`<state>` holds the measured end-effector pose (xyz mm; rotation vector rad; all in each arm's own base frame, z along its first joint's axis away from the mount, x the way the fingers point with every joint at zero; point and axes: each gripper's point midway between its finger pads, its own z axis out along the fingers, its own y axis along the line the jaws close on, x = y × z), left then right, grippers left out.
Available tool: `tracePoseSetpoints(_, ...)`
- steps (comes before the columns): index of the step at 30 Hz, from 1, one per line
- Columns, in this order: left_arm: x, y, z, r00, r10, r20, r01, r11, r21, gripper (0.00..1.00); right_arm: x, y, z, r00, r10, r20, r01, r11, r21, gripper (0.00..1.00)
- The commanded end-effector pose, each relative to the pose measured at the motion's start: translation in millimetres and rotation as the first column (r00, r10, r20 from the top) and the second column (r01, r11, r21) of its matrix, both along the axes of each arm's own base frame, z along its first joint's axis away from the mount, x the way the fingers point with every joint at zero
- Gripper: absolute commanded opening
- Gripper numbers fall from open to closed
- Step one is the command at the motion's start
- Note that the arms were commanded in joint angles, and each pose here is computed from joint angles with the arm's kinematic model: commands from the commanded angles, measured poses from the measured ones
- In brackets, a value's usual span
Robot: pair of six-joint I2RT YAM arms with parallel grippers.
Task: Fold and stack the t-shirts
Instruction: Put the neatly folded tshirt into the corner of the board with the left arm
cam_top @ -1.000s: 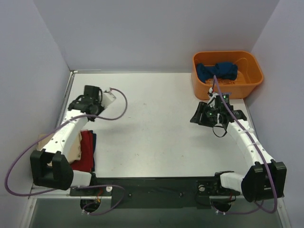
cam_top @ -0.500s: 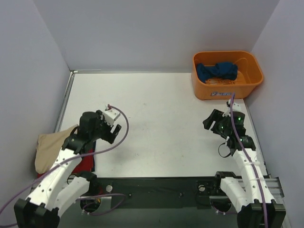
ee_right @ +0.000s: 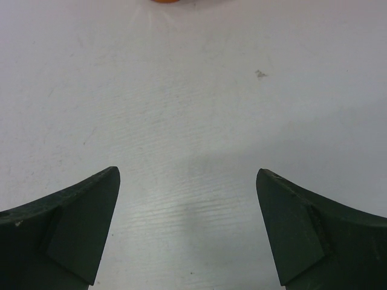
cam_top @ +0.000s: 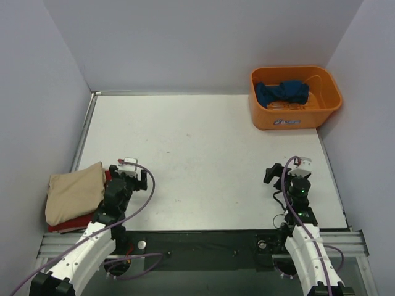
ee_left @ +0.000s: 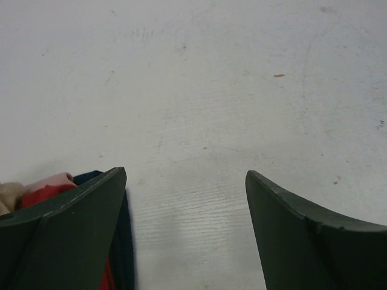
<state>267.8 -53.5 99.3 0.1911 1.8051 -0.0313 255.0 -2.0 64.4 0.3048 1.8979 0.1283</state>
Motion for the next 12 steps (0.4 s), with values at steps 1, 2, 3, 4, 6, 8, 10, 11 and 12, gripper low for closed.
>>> tracePoseSetpoints(1, 7.9, 16.1, 22.1, 0.98, 0.13, 0.148, -0.114, 0.987, -0.11, 0.91, 19.1, -13.1, 41.5, 0.985, -0.045, 0.169, 0.053, 0.997, -0.048, 0.9)
tracePoseSetpoints(2, 7.1, 16.4, 20.2, 0.98, 0.13, 0.148, -0.114, 0.988, -0.108, 0.91, 20.1, -12.2, 43.1, 0.984, -0.036, 0.175, 0.046, 0.997, -0.054, 0.9)
tracePoseSetpoints(3, 6.7, 16.5, 21.0, 0.979, 0.13, 0.159, -0.113, 0.987, -0.113, 0.91, 20.1, -12.4, 40.8, 0.985, -0.038, 0.171, 0.048, 0.997, -0.054, 0.9)
tracePoseSetpoints(4, 6.4, 16.2, 20.7, 0.979, 0.129, 0.156, -0.112, 0.987, -0.115, 0.91, 21.1, -12.2, 43.7, 0.982, -0.036, 0.186, 0.047, 0.997, -0.054, 0.9)
tracePoseSetpoints(6, 6.0, 15.6, 20.4, 0.98, 0.13, 0.152, -0.111, 0.986, -0.127, 0.91, 22.0, -12.8, 43.9, 0.98, -0.038, 0.195, 0.049, 0.997, -0.054, 0.9)
tracePoseSetpoints(8, 6.2, 16.5, 20.4, 0.979, 0.14, 0.151, -0.12, 0.984, -0.135, 0.92, 22.6, -13.0, 43.7, 0.979, -0.038, 0.201, 0.05, 0.997, -0.055, 0.9)
tracePoseSetpoints(10, 6.7, 20.3, 20.1, 0.975, 0.165, 0.148, -0.144, 0.98, -0.14, 0.95, 23.6, -14.1, 43.9, 0.978, -0.042, 0.205, 0.055, 0.997, -0.057, 0.9)
tracePoseSetpoints(11, 6.6, 22.4, 19.4, 0.973, 0.176, 0.148, -0.156, 0.978, -0.137, 0.97, 23.9, -14.3, 41.8, 0.979, -0.043, 0.199, 0.056, 0.997, -0.061, 0.9)
tracePoseSetpoints(12, 7.0, 25.1, 22.0, 0.969, 0.19, 0.157, -0.168, 0.976, -0.139, 0.97, 24.8, -15.6, 41.5, 0.979, -0.048, 0.199, 0.062, 0.996, -0.063, 0.9)
